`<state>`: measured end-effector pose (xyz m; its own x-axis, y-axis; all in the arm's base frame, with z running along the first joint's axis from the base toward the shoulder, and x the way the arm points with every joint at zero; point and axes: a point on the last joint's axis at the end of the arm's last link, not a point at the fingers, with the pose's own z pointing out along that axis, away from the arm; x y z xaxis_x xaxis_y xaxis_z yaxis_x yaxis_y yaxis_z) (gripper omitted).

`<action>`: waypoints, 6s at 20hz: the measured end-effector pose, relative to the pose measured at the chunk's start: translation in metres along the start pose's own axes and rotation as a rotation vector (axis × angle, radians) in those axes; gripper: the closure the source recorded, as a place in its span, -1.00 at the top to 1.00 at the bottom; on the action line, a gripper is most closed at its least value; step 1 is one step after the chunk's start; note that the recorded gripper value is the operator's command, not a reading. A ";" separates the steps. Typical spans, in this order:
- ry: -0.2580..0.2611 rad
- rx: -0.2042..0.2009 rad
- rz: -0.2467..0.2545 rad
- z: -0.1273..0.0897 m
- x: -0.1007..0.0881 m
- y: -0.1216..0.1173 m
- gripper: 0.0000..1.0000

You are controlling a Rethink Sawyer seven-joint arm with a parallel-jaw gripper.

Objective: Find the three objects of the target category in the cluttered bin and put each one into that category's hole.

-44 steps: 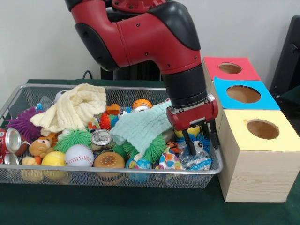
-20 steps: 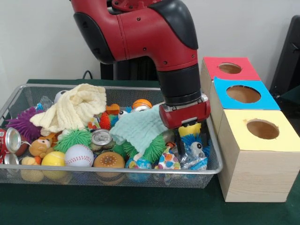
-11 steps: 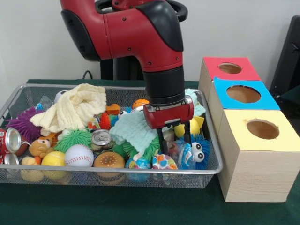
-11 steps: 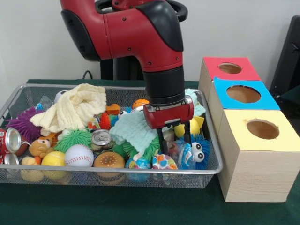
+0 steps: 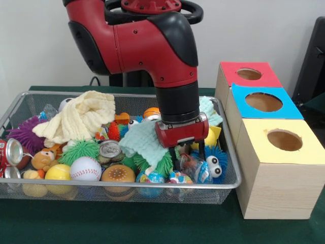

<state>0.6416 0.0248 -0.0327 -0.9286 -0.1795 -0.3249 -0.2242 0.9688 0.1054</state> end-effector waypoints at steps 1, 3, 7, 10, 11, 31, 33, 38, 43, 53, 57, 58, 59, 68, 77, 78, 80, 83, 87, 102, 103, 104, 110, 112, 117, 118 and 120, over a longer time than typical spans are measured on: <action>-0.003 0.002 -0.001 0.001 0.000 0.000 1.00; -0.016 0.010 -0.006 0.007 0.001 0.001 1.00; -0.050 0.029 -0.019 0.014 0.003 0.004 -1.00; -0.051 0.030 -0.020 0.015 0.003 0.004 -1.00; -0.048 0.028 -0.022 0.016 0.006 0.006 -1.00; -0.006 0.041 -0.011 -0.021 -0.007 -0.004 -1.00; 0.014 0.047 0.004 -0.038 -0.016 -0.010 -1.00; 0.036 0.063 0.023 -0.067 -0.028 -0.019 -1.00; 0.042 0.076 0.038 -0.094 -0.042 -0.020 -1.00; 0.028 0.077 0.074 -0.138 -0.064 -0.002 -1.00; 0.036 0.066 0.068 -0.153 -0.071 0.020 -1.00; 0.039 0.065 0.066 -0.155 -0.072 0.024 -1.00; 0.042 0.061 0.063 -0.158 -0.074 0.031 -1.00; 0.097 0.032 0.026 -0.187 -0.083 0.103 -1.00; 0.160 0.044 0.001 -0.188 -0.069 0.145 -1.00; 0.170 0.049 -0.002 -0.187 -0.065 0.149 -1.00; 0.196 0.064 -0.004 -0.182 -0.055 0.153 -1.00; 0.235 0.088 0.005 -0.175 -0.041 0.156 -1.00; 0.301 0.126 0.037 -0.164 -0.019 0.157 -1.00; 0.534 0.251 0.271 -0.119 0.027 0.154 -1.00; 0.543 0.253 0.275 -0.118 0.025 0.155 -1.00; 0.549 0.254 0.277 -0.118 0.025 0.155 -1.00; 0.608 0.265 0.289 -0.126 0.011 0.159 -1.00; 0.618 0.266 0.291 -0.129 0.007 0.161 -1.00; 0.645 0.265 0.300 -0.142 -0.005 0.172 -1.00; 0.646 0.265 0.300 -0.144 -0.007 0.174 -1.00; 0.642 0.265 0.296 -0.147 -0.012 0.177 -1.00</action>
<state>0.5700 0.1730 0.1279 -0.9470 0.1092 0.3021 0.0651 0.9862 -0.1524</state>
